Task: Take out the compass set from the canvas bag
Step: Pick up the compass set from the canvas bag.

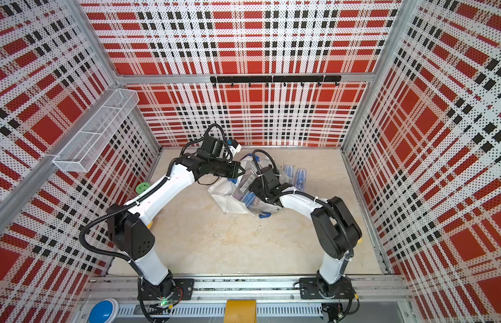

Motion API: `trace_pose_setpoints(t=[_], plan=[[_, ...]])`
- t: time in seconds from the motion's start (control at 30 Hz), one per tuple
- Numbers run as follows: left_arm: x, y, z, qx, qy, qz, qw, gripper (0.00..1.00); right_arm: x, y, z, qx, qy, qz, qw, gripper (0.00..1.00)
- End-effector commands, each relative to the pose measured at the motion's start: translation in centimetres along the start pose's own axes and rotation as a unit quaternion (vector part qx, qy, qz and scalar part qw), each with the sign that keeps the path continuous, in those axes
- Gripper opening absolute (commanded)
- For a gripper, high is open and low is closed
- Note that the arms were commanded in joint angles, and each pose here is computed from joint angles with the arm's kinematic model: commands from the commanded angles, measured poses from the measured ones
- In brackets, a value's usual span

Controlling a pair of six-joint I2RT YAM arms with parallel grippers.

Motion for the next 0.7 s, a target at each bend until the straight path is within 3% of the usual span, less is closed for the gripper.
trace_pose_setpoints(t=[0.0,0.43,0.57,0.67], plan=[[-2.4,-1.7,-1.0,-0.034,0.031,0.043,0.998,0.0,-1.6,0.4,-0.3,-0.004,0.04,-0.002,0.999,0.64],[-2.5,-0.7,-0.7,-0.022,0.022,0.047,0.998,0.0,-1.9,5.3,-0.2,0.04,0.055,-0.047,0.997,0.65],[-2.4,-0.5,-0.7,-0.019,0.02,0.046,0.999,0.0,-1.6,6.0,-0.2,0.039,0.062,-0.094,0.993,0.58],[-2.3,-0.4,-0.7,-0.019,0.018,0.044,0.999,0.0,-0.7,5.9,-0.4,0.037,0.054,-0.132,0.989,0.46]])
Point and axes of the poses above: each gripper's point midway between its finger pads, its own y axis out along the fingers, its own x axis along the line the jaws close on, z = x × y, the point moved 10 cm from there along -y, back along the fingers, and after that the axes turned 2 degrees about -y, right-handed, at the moved point
